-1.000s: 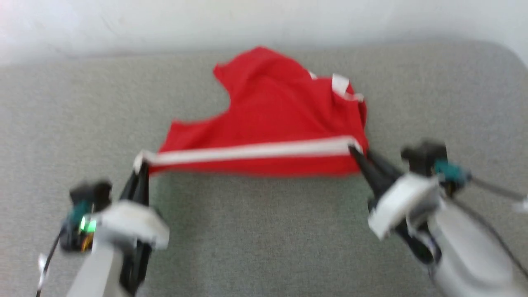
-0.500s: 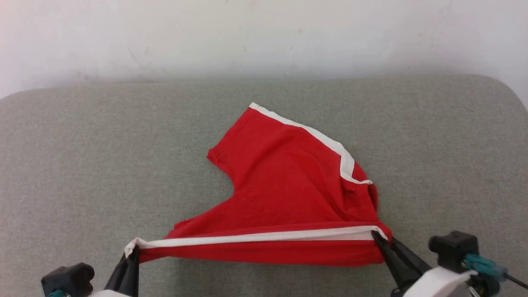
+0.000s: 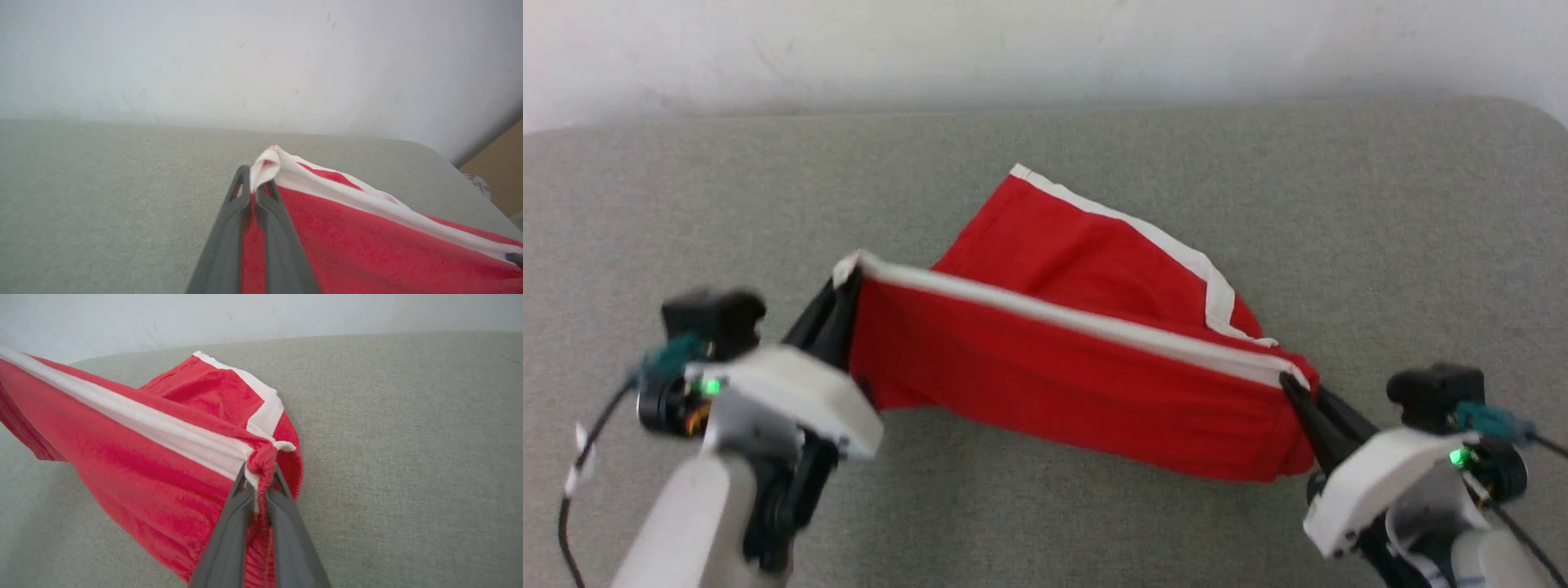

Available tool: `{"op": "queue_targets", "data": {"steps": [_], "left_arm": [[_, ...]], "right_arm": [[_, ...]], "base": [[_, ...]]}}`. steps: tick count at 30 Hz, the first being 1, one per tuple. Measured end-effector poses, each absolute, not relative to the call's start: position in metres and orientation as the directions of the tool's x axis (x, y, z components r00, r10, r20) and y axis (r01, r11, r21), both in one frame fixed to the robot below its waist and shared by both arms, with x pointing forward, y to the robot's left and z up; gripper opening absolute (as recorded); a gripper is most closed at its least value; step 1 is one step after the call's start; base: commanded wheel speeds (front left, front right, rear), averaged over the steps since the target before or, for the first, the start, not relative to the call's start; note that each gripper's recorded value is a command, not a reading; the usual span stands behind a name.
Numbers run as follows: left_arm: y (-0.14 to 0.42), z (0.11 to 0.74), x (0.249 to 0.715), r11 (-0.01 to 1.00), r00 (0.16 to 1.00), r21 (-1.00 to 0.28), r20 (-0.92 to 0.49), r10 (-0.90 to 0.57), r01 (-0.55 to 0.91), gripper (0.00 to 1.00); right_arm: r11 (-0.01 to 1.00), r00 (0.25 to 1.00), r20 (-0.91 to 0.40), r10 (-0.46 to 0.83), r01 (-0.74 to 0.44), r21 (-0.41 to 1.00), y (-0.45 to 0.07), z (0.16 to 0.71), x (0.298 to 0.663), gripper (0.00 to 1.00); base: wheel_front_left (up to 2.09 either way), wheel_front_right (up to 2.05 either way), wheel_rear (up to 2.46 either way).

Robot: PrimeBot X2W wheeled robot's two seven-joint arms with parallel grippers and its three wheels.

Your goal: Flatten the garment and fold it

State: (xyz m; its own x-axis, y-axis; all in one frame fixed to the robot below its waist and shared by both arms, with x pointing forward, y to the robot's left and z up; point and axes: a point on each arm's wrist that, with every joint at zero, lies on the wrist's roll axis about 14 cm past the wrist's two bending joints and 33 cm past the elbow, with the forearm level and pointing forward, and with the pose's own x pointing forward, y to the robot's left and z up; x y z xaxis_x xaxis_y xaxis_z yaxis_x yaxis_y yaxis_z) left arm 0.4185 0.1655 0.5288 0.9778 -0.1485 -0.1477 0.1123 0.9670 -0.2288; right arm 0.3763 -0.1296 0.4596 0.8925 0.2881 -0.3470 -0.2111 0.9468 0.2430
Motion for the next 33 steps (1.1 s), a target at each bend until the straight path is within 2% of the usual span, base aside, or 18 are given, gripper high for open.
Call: {"op": "queue_targets", "data": {"steps": [9,21,23,24,25,26,27,33], "left_arm": [[0.129,0.518,0.518,0.954,0.936,-0.158,-0.208,-0.284,0.255,0.00],[0.088,0.454,0.583,0.940,0.855,-0.163,-0.392,-0.340,0.299,0.00],[0.085,0.442,0.587,0.938,0.843,-0.175,-0.413,-0.345,0.298,0.00],[0.083,0.435,0.587,0.937,0.831,-0.180,-0.433,-0.349,0.299,0.00],[0.081,0.427,0.587,0.935,0.818,-0.187,-0.453,-0.354,0.301,0.21],[0.078,0.421,0.586,0.932,0.806,-0.199,-0.469,-0.362,0.302,0.47],[0.076,0.415,0.585,0.930,0.798,-0.215,-0.480,-0.366,0.297,0.98],[0.073,0.413,0.584,0.922,0.806,-0.269,-0.456,-0.377,0.278,1.00]], "right_arm": [[0.951,0.875,-0.397,0.276,-0.188,0.247,-0.139,0.441,0.422,0.00],[0.967,0.858,-0.473,0.203,-0.101,0.232,-0.165,0.400,0.443,0.00],[0.969,0.852,-0.485,0.197,-0.095,0.227,-0.167,0.394,0.443,0.35],[0.971,0.852,-0.488,0.192,-0.092,0.223,-0.168,0.391,0.443,0.46],[0.971,0.854,-0.485,0.188,-0.089,0.220,-0.169,0.390,0.442,0.82],[0.972,0.854,-0.486,0.186,-0.089,0.217,-0.170,0.388,0.442,1.00],[0.973,0.855,-0.484,0.187,-0.092,0.214,-0.170,0.387,0.442,1.00],[0.974,0.920,-0.343,0.188,-0.130,0.187,-0.167,0.413,0.446,1.00]], "base": [[0.00,0.00,0.00],[0.00,0.00,0.00],[0.00,0.00,0.00],[0.00,0.00,0.00],[0.00,0.00,0.00],[0.00,0.00,0.00],[0.00,0.00,0.00],[0.00,0.00,0.00]]}}
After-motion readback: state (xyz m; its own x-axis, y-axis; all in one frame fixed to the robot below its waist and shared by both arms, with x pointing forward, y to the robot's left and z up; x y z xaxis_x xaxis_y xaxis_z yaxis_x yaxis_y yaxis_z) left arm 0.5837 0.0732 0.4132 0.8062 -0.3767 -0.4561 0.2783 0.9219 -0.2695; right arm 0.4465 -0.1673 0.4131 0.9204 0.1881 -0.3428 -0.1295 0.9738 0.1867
